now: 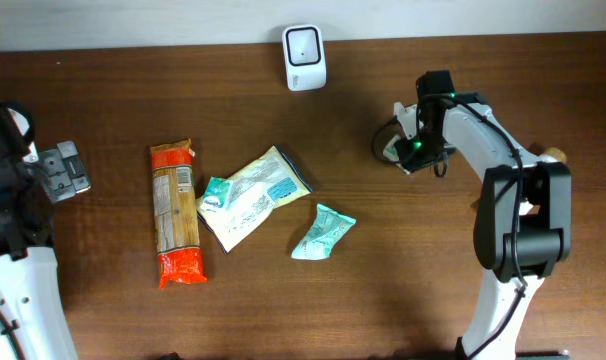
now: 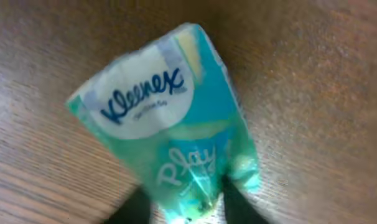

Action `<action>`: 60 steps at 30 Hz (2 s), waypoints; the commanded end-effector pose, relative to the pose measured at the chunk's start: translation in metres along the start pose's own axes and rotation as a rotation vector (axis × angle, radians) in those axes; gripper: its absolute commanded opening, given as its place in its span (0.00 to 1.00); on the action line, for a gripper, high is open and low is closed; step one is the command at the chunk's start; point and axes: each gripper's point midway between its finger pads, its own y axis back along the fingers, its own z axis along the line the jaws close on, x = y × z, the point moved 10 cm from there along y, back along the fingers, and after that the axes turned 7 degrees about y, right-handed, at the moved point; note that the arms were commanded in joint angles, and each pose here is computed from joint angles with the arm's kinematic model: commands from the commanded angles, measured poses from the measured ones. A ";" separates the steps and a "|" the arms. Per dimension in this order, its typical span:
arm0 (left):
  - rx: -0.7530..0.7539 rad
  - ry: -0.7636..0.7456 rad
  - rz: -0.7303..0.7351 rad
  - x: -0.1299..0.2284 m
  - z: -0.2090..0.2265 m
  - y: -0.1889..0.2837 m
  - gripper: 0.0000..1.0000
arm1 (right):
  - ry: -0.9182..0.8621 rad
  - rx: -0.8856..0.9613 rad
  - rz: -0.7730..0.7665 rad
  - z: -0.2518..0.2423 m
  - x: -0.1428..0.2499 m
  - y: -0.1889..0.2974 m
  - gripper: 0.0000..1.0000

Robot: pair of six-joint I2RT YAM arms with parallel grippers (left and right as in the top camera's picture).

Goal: Scan the item barcode

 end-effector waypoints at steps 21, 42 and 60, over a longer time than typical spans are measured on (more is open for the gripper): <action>-0.009 -0.009 -0.011 -0.001 0.002 0.002 0.99 | -0.294 -0.128 0.000 0.054 -0.028 0.036 0.40; -0.009 -0.009 -0.011 -0.001 0.002 0.002 0.99 | -0.568 -0.304 -0.184 0.012 0.019 0.016 0.04; -0.009 -0.009 -0.011 -0.001 0.002 0.002 0.99 | -0.013 0.530 0.042 0.167 -0.009 0.001 0.47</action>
